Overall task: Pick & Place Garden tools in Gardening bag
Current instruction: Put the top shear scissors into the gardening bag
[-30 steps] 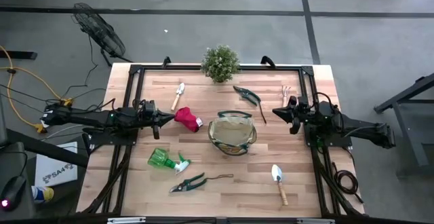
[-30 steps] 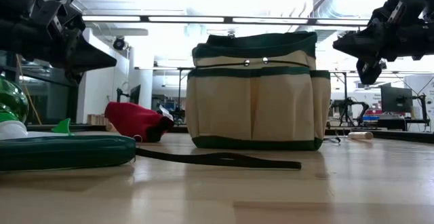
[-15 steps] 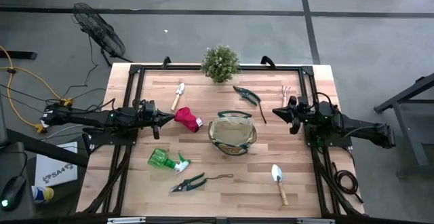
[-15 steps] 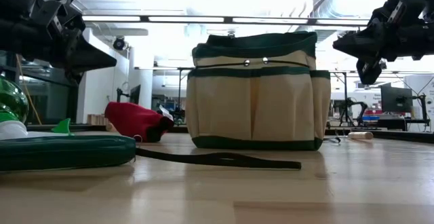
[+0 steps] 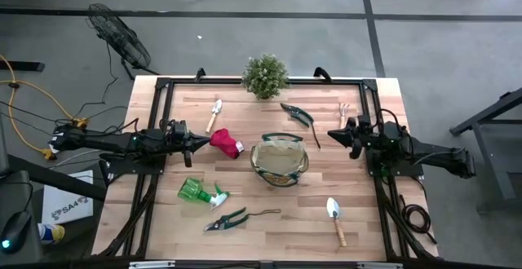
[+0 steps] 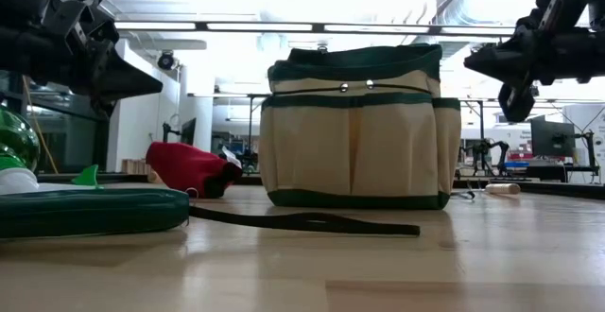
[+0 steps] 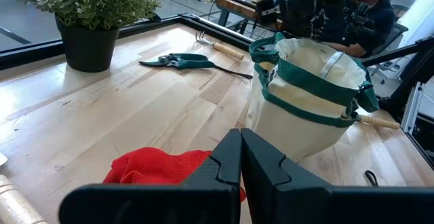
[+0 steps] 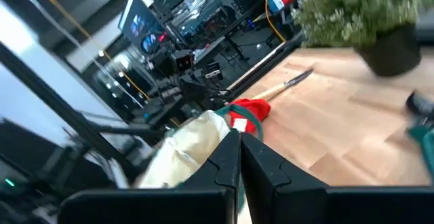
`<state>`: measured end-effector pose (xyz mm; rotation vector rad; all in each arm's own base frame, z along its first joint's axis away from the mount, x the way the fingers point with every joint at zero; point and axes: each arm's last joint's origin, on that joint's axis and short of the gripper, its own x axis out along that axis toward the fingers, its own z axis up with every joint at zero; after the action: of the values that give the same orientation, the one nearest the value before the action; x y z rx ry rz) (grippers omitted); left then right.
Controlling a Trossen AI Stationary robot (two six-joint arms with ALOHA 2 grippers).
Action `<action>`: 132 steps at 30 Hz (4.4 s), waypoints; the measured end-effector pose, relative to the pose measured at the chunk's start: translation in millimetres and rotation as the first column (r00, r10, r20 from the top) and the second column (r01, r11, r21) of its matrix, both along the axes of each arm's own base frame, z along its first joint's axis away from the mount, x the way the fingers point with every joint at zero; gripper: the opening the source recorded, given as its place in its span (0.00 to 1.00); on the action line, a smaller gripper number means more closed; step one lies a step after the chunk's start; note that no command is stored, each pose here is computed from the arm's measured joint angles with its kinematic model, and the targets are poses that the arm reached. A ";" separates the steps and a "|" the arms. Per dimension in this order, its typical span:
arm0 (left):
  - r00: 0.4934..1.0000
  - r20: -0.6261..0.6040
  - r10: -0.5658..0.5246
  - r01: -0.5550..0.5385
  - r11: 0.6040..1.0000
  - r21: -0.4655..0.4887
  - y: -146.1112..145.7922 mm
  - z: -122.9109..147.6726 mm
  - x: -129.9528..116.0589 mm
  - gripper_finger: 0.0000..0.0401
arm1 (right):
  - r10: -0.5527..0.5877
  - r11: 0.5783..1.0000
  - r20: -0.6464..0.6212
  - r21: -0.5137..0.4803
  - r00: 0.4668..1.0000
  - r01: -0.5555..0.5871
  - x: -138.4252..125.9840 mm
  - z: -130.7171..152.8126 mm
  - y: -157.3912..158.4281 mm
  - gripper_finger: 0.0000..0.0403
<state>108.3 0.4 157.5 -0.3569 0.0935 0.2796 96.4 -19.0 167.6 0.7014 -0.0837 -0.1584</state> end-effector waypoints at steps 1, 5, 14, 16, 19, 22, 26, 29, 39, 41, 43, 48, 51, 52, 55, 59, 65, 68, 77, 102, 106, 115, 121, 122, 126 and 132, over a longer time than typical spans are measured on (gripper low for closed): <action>1.000 0.000 0.000 0.000 1.000 0.000 0.0 0.0 0.0 0.00 | 0.001 0.999 0.006 0.033 1.000 -0.001 0.0 0.1 0.0 0.01; 1.000 0.000 0.000 0.000 1.000 0.000 0.0 0.0 0.0 0.00 | 0.055 0.987 0.033 0.151 0.998 -0.060 0.2 0.6 1.5 0.01; 1.000 0.000 0.000 0.000 1.000 0.000 0.0 0.0 0.0 0.00 | 0.097 0.961 0.027 0.256 0.995 -0.101 -0.1 2.3 2.9 0.01; 1.000 0.000 0.000 0.000 1.000 0.000 0.0 0.0 0.0 0.00 | 0.075 0.960 -0.032 0.271 0.997 -0.064 -1.1 4.5 2.4 0.01; 1.000 0.000 0.000 0.000 1.000 0.000 0.0 0.0 0.0 0.00 | 0.015 0.964 -0.134 0.264 0.991 0.021 -4.2 15.8 1.2 0.01; 1.000 0.000 0.000 0.000 1.000 0.000 0.0 0.0 0.0 0.00 | -0.041 0.957 -0.267 0.266 0.963 0.115 -6.0 25.3 -0.3 0.01; 1.000 0.000 0.000 0.000 1.000 0.000 0.0 0.0 0.0 0.00 | -0.067 0.949 -0.368 0.265 0.927 0.173 -0.1 45.5 -2.4 0.01; 1.000 0.000 0.000 0.000 1.000 0.000 0.0 0.0 0.0 0.00 | -0.066 0.942 -0.471 0.263 0.879 0.211 10.9 54.1 -4.9 0.01; 1.000 0.000 0.000 0.000 1.000 0.000 0.0 0.0 0.0 0.00 | -0.006 0.933 -0.774 0.223 0.633 0.282 65.7 66.6 -16.0 0.01; 1.000 0.000 0.000 0.000 1.000 0.000 0.0 0.0 0.0 0.00 | 0.002 0.934 -0.811 0.210 0.585 0.288 73.4 64.7 -18.2 0.01; 1.000 0.000 0.000 0.000 1.000 0.000 0.0 0.0 0.0 0.00 | 0.011 0.940 -0.837 0.196 0.547 0.281 80.5 62.1 -20.3 0.01; 1.000 0.000 0.000 0.000 1.000 0.000 0.0 0.0 0.0 0.00 | 0.062 0.934 -0.894 0.208 0.444 0.289 92.2 45.4 -22.3 0.02; 1.000 0.000 0.000 0.000 1.000 0.000 0.0 0.0 0.0 0.00 | 0.115 0.922 -0.913 0.245 0.392 0.299 98.8 33.3 -25.7 0.06; 1.000 0.000 0.000 0.000 1.000 0.000 0.0 -0.1 0.0 0.00 | 0.123 0.920 -0.919 0.247 0.374 0.304 101.3 29.0 -26.8 0.09; 1.000 0.000 0.000 0.000 1.000 0.000 0.0 0.0 0.0 0.00 | 0.125 0.916 -0.941 0.231 0.314 0.327 107.3 15.7 -31.2 0.17; 1.000 0.000 0.000 0.000 1.000 0.000 0.0 -0.1 0.0 0.00 | 0.102 0.913 -0.962 0.191 0.252 0.360 113.7 1.0 -35.6 0.29; 1.000 0.000 0.000 0.000 1.000 0.000 0.0 0.0 0.0 0.00 | 0.095 0.915 -0.968 0.177 0.234 0.362 125.2 -15.6 -38.7 0.38; 1.000 0.000 0.000 0.000 1.000 0.000 0.0 0.0 0.0 0.00 | 0.097 0.912 -0.969 0.178 0.228 0.369 129.2 -22.1 -39.8 0.38; 1.000 0.000 0.000 0.000 1.000 0.000 0.0 0.0 0.0 0.00 | 0.103 0.913 -0.980 0.161 0.172 0.374 134.2 -37.0 -41.3 0.37; 1.000 0.000 0.000 0.000 1.000 0.000 0.0 0.0 0.0 0.00 | 0.059 0.946 -0.987 0.103 0.149 0.308 135.5 -41.2 -42.8 0.17; 1.000 0.000 0.000 0.000 1.000 0.000 0.0 0.0 0.0 0.00 | 0.057 0.946 -0.987 0.100 0.147 0.309 135.4 -41.5 -43.0 0.12; 1.000 0.000 0.000 0.000 1.000 0.000 0.0 0.0 0.0 0.00 | 0.055 0.946 -0.988 0.098 0.143 0.310 135.1 -41.7 -43.0 0.03; 1.000 0.000 0.000 0.000 1.000 0.000 0.0 0.0 0.0 0.00 | 0.058 0.945 -0.988 0.100 0.140 0.310 134.7 -41.8 -42.8 0.02; 1.000 0.000 0.000 0.000 1.000 0.000 0.0 0.0 0.0 0.00 | 0.059 0.945 -0.988 0.101 0.142 0.310 134.3 -40.9 -42.8 0.02; 1.000 -0.001 0.000 0.000 1.000 0.000 0.0 -0.1 0.0 0.00 | 0.050 0.946 -0.986 0.098 0.161 0.309 130.5 -32.6 -41.9 0.01; 1.000 0.000 0.000 0.000 1.000 0.000 0.0 0.0 0.0 0.00 | 0.025 0.947 -0.976 0.093 0.216 0.308 121.3 -10.5 -39.9 0.01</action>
<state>108.3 0.4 157.4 -0.3569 0.0937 0.2799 217.7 -58.9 157.1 0.7550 1.1769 -0.8128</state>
